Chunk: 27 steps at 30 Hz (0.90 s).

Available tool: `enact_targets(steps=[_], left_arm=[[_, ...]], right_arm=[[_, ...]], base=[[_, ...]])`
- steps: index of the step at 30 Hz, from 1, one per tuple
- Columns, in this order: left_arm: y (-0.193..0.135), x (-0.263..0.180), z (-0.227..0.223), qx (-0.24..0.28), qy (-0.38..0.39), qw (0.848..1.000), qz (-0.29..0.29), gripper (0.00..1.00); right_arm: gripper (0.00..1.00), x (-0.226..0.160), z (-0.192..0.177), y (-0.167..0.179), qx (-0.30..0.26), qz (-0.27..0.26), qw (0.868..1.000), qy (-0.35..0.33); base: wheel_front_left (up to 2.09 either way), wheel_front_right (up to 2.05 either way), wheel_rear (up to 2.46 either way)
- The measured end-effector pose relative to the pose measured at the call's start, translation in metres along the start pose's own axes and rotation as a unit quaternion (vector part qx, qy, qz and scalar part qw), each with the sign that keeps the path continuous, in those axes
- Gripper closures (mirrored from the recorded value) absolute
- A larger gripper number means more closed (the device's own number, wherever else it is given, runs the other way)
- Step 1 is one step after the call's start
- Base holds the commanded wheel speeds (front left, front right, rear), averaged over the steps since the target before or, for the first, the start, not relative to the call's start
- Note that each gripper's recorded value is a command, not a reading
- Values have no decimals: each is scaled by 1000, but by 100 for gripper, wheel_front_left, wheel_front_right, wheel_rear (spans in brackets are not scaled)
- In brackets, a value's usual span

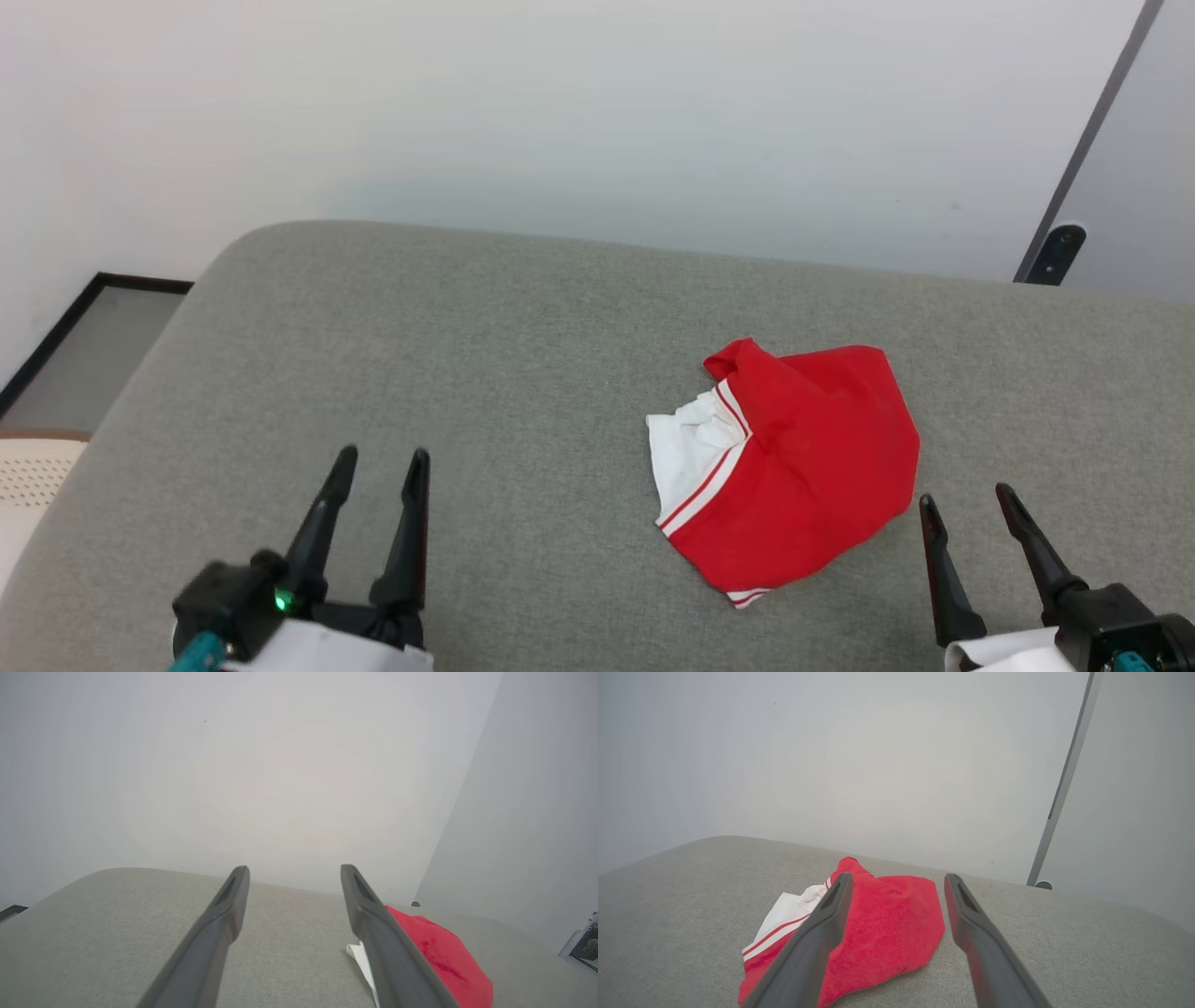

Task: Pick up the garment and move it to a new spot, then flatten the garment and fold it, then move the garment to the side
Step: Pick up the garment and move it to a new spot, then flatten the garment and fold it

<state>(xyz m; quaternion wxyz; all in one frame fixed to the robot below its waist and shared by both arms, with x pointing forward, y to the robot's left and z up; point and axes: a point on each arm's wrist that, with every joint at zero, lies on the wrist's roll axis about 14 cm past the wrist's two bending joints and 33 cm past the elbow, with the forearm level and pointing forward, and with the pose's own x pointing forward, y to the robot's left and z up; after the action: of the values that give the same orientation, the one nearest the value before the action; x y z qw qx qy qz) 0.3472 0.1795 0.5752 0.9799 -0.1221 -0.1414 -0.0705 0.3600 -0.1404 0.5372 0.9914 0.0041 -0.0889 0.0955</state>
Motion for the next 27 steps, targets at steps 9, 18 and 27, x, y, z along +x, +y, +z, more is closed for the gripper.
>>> enact_targets(steps=[9, 18, 27], left_arm=[[4, -13, -12, 36, 21, 999, 6, 0], [-8, -6, -27, 52, 45, 997, -28, 0], [-15, 3, -40, 47, 61, 996, -45, 0]], right_arm=[[0, -9, 4, -22, -20, -30, 999, -3], [0, -21, 2, -45, -30, -67, 997, 4], [0, -33, -4, -62, -33, -96, 995, 16]], base=[[0, 0, 0], [0, 0, 0], [0, 0, 0]])
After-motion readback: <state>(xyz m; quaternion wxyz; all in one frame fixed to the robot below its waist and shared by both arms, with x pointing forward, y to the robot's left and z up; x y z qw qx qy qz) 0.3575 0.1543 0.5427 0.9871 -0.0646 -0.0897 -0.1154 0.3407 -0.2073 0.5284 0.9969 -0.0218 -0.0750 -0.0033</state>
